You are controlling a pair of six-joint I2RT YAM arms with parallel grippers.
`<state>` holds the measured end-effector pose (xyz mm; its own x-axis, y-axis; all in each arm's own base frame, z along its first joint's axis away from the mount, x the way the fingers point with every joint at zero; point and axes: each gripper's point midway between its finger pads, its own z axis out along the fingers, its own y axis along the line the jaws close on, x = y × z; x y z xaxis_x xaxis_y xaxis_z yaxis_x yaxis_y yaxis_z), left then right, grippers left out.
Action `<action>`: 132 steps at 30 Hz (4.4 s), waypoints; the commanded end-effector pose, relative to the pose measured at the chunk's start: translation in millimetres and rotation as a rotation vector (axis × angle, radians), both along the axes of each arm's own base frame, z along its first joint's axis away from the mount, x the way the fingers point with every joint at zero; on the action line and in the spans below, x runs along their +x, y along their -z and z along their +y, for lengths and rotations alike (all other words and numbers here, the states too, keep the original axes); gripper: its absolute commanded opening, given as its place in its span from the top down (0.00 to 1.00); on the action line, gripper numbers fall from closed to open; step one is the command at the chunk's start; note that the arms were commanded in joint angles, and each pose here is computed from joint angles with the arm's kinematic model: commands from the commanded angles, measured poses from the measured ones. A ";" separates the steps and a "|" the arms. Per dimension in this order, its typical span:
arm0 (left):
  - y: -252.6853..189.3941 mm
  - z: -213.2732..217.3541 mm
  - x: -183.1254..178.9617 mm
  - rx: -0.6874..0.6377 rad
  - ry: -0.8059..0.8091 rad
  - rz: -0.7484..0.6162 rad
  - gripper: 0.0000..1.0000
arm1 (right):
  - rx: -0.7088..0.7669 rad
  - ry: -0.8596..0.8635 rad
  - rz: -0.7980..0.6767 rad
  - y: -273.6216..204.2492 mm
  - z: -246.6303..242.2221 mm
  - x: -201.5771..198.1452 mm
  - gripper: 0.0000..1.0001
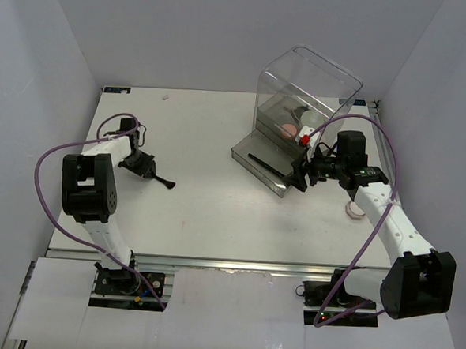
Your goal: Organize the makeup
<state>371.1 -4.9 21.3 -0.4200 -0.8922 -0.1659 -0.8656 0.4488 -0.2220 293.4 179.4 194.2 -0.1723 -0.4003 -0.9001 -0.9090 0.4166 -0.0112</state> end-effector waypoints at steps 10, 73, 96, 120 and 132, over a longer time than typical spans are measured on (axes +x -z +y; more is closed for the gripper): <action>-33.4 -108.9 -0.8 -0.145 0.307 -0.127 0.80 | 0.016 -0.008 -0.018 -6.2 -0.1 -0.4 0.31; -256.2 -210.7 -42.1 0.369 1.172 -1.237 0.02 | 0.142 0.899 0.308 29.0 -164.3 81.5 0.22; -252.6 -199.3 -53.7 0.388 1.159 -1.238 0.02 | 0.115 1.194 0.599 119.8 -190.0 172.4 0.39; -251.7 -199.0 -53.3 0.381 1.155 -1.234 0.02 | 0.008 1.201 0.626 156.4 -176.5 189.7 0.41; -240.5 -201.7 -51.3 0.365 1.166 -1.206 0.02 | -0.125 1.217 0.622 179.2 -185.1 168.0 0.64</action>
<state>316.8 -205.8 268.7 -0.2541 -0.0792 -0.9639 0.5006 0.8420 -0.2011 471.6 -7.0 25.6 -0.8018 0.2650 -0.5356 0.1811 0.9619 0.2047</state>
